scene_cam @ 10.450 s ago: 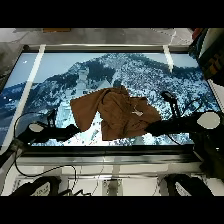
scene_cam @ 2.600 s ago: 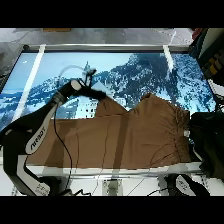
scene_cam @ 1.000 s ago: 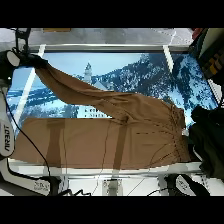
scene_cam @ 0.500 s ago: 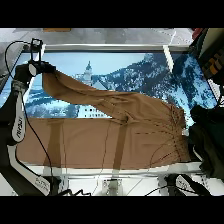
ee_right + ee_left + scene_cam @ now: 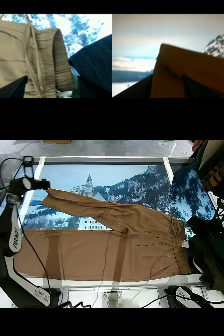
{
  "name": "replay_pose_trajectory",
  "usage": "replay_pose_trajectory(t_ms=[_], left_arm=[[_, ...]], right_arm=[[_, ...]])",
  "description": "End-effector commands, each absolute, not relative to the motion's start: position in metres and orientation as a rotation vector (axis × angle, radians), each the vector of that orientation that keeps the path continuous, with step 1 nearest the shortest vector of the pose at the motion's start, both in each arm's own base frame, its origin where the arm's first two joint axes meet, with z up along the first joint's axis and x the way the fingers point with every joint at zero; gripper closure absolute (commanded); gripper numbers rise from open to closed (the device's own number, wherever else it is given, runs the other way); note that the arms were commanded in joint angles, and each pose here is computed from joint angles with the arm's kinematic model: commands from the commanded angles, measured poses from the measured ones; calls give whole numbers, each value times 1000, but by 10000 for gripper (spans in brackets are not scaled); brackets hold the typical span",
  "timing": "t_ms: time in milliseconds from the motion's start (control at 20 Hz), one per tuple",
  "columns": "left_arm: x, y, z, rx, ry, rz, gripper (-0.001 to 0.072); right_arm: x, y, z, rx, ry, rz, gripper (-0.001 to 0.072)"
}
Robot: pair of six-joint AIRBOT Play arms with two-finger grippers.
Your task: Fold the clothes and pants, and hang the long-sleeved shirts on hangers.
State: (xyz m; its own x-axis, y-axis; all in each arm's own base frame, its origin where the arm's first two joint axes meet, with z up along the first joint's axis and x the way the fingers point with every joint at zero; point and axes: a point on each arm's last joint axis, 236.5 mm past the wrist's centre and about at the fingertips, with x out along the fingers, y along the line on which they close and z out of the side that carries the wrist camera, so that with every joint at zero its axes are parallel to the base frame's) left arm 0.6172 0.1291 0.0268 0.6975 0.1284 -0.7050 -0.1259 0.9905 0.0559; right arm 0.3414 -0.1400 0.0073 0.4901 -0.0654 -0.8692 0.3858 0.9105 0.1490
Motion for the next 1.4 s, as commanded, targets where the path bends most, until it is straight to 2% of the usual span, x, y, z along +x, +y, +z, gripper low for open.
replay_pose_trajectory(t_ms=[0, 150, 350, 550, 600, 750, 850, 1150, 1250, 1350], left_arm=[[541, 171, -22, -472, 1064, 416, 300], [524, 164, -50, -653, 1160, 420, 280], [547, 139, -83, -777, 1147, 358, 281], [584, 129, -96, -869, 1020, 326, 292], [591, 129, -96, -865, 988, 325, 343], [608, 127, -89, -843, 915, 315, 667], [613, 127, -77, -841, 893, 300, 694], [604, 138, 69, -526, 721, 167, 696], [573, 158, 111, -347, 734, 234, 696], [530, 185, 125, -173, 838, 347, 696]], right_arm=[[343, -140, 7, 350, 1020, -280, 16], [345, -141, 9, 347, 1010, -283, 16], [348, -143, 10, 346, 995, -287, 16], [348, -143, 10, 346, 995, -286, 16], [348, -143, 10, 346, 995, -286, 16], [348, -143, 11, 345, 994, -287, 16], [348, -143, 11, 346, 994, -287, 16], [350, -145, 12, 342, 980, -292, 16], [350, -144, 12, 343, 984, -290, 16], [346, -141, 9, 349, 1007, -283, 16]])
